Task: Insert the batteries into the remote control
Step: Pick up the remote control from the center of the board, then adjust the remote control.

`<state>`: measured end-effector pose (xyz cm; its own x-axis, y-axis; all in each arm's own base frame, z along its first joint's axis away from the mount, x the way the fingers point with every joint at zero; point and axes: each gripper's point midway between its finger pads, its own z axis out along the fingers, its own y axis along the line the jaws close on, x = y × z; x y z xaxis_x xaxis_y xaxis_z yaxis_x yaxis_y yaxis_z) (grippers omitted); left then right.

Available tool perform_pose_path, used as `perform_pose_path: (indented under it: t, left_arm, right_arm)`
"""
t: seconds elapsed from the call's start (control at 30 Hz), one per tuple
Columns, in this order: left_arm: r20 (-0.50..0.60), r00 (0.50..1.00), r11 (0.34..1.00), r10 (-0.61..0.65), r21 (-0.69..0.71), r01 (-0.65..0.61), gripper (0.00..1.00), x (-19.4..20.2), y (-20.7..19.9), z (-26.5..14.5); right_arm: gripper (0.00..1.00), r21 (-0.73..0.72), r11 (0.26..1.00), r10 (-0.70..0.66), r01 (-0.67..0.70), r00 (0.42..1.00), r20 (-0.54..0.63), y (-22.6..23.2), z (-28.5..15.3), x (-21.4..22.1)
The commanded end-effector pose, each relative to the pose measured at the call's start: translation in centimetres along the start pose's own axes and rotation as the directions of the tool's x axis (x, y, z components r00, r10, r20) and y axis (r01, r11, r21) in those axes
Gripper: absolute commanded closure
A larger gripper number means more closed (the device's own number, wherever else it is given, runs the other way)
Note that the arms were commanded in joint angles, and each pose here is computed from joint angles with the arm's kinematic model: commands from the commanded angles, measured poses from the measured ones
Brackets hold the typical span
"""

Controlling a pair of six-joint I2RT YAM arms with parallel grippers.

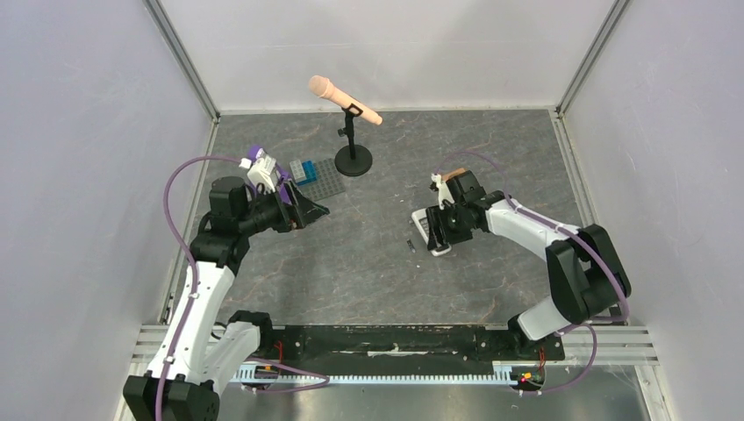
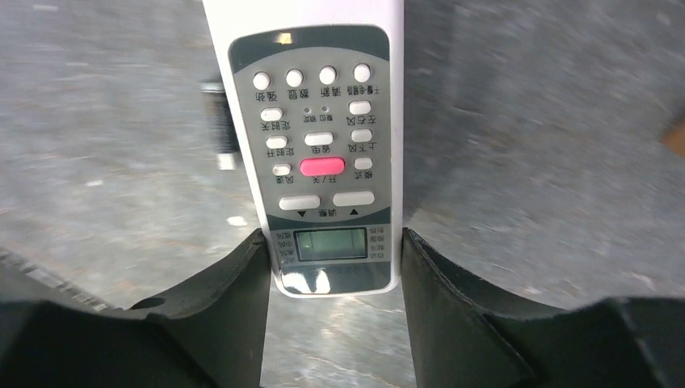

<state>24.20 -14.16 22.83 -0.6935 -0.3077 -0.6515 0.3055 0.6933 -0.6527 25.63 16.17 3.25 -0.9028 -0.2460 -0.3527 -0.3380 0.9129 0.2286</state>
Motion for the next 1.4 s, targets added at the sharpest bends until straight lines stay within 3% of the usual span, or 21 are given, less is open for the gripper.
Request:
perform_pose_path:
  t: [0.0, 0.13, 0.3, 0.57, 0.77, 1.17, 1.3, 1.33, 1.37]
  left_arm:
    - [0.023, 0.997, 0.994, -0.071, 0.086, 0.068, 0.15, -0.5, -1.5, 0.4]
    - [-0.009, 0.968, 0.960, -0.251, 0.125, 0.250, 0.15, -0.1, -2.0, 1.5]
    - [-0.097, 0.932, 0.922, -0.350, 0.140, 0.361, 0.14, 1.3, -3.0, 2.9]
    - [-0.159, 0.943, 0.940, -0.292, 0.135, 0.314, 0.14, 3.6, -2.9, 2.8]
    - [-0.204, 0.968, 0.967, -0.150, 0.174, 0.186, 0.19, 6.1, -3.6, 2.8]
    - [-0.218, 0.962, 0.972, -0.166, 0.129, 0.197, 0.65, 6.9, -2.9, 3.2]
    - [-0.216, 0.959, 0.968, -0.183, 0.131, 0.214, 0.66, 6.8, -3.0, 3.3]
    - [-0.214, 0.959, 0.967, -0.185, 0.135, 0.217, 0.62, 6.7, -3.1, 3.3]
    - [-0.212, 0.959, 0.965, -0.189, 0.139, 0.221, 0.51, 6.6, -3.2, 3.3]
  right_arm:
    - [0.71, -0.339, 0.935, -0.037, 0.102, 0.981, 0.192, 7.4, -3.9, -4.6]
    - [0.72, -0.485, 0.844, -0.105, 0.230, 0.957, 0.272, 12.7, -6.0, -4.6]
    - [0.70, -0.423, 0.785, -0.253, 0.452, 0.858, 0.447, 17.8, -7.6, -4.8]
    - [0.71, -0.297, 0.769, -0.345, 0.567, 0.758, 0.553, 21.1, -8.6, -6.1]
    - [0.71, -0.220, 0.758, -0.426, 0.614, 0.722, 0.545, 22.4, -8.1, -5.8]
    - [0.70, -0.208, 0.743, -0.450, 0.636, 0.705, 0.548, 23.0, -8.4, -5.0]
    - [0.70, -0.210, 0.739, -0.452, 0.640, 0.702, 0.551, 23.1, -8.6, -4.8]
    - [0.70, -0.211, 0.738, -0.451, 0.641, 0.701, 0.552, 23.2, -8.7, -4.8]
    - [0.70, -0.212, 0.737, -0.452, 0.642, 0.701, 0.552, 23.2, -8.6, -4.8]
